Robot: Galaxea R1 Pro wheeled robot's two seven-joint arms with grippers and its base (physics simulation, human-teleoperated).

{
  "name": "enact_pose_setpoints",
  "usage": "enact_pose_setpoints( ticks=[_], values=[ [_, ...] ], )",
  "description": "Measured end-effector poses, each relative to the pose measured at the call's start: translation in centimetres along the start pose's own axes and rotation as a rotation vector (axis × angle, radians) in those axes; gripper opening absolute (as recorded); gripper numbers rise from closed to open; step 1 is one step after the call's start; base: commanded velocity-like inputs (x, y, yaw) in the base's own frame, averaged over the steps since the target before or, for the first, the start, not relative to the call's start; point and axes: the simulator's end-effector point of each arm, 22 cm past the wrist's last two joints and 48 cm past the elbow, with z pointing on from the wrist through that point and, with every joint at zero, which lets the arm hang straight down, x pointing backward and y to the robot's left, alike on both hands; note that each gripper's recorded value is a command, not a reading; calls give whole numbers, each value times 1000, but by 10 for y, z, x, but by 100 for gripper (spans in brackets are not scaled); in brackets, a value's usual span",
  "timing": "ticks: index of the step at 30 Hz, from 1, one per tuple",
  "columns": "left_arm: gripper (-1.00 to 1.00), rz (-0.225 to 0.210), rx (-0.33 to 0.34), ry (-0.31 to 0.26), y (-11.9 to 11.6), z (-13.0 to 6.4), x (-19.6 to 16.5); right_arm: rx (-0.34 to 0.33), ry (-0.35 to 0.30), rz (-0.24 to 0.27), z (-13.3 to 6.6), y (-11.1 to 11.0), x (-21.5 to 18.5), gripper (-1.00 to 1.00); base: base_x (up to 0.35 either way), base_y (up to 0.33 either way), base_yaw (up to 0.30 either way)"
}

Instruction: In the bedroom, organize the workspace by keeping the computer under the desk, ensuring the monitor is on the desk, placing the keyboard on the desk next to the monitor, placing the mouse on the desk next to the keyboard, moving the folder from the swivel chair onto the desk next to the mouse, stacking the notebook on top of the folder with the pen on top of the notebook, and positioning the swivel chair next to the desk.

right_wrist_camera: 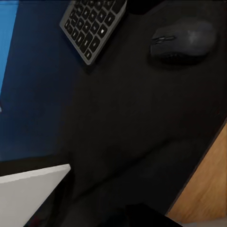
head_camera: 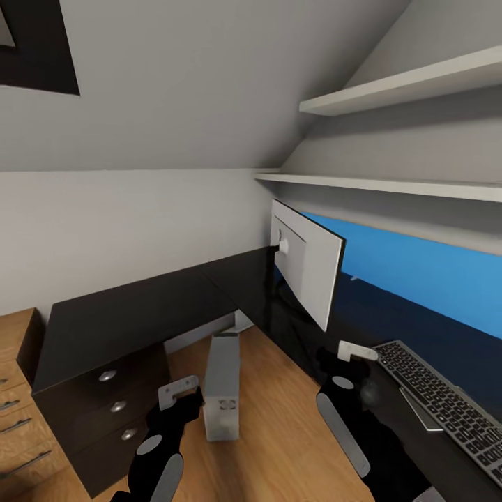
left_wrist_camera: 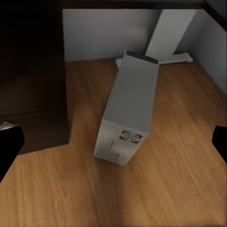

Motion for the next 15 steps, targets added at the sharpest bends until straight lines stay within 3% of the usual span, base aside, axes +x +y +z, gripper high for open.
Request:
enact_pose_setpoints(
  ticks=[7,15],
  values=[
    [100,8,-6,13,1,2,7,-16,-9,-24,6,2,5,100,0,0,-265],
    [100,8,-6,14,2,2,7,2,-45,-40,10,-3,2,100,0,0,-42]
  ],
)
